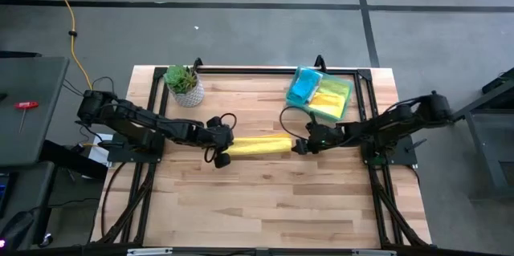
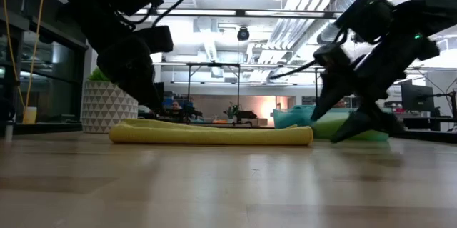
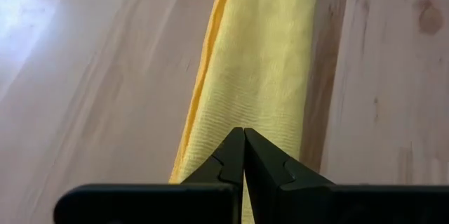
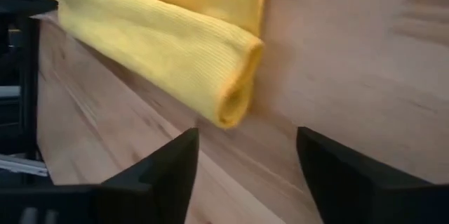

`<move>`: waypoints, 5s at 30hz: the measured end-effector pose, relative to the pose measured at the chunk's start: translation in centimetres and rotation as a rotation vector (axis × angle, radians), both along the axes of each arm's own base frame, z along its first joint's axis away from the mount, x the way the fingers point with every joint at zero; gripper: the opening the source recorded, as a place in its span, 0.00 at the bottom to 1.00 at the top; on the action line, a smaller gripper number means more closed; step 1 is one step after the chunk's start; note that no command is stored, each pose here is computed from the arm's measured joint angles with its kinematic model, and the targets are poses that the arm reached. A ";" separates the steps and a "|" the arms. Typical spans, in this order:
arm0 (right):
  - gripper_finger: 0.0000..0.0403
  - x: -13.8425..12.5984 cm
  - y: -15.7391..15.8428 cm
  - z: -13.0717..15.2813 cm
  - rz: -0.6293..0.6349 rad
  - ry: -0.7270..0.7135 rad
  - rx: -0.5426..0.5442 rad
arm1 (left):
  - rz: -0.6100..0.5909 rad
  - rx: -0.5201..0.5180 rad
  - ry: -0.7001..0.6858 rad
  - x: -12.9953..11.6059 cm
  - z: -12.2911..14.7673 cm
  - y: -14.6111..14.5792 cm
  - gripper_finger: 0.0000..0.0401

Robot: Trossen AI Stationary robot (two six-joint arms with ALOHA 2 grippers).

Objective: Fold microfiber towels
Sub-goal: Fold the yellow towel

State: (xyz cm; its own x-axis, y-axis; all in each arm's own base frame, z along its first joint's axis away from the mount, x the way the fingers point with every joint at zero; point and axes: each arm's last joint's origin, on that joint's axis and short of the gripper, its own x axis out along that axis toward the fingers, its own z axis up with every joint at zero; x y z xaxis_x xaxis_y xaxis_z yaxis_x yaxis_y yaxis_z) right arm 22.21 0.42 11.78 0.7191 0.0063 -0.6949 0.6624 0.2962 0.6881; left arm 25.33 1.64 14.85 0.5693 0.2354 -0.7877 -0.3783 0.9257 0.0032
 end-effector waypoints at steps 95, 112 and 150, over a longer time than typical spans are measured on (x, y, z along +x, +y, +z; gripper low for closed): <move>0.00 4.3 2.7 4.9 0.134 -0.220 -0.124 | -0.145 0.057 -0.093 7.6 1.1 0.3 0.00; 0.00 5.9 3.0 4.3 0.204 -0.342 -0.199 | 0.006 -0.084 0.049 -1.5 -2.7 -1.1 0.00; 0.02 15.3 3.8 2.7 0.205 -0.180 -0.262 | 0.025 -0.120 -0.062 0.2 -4.3 -1.3 0.00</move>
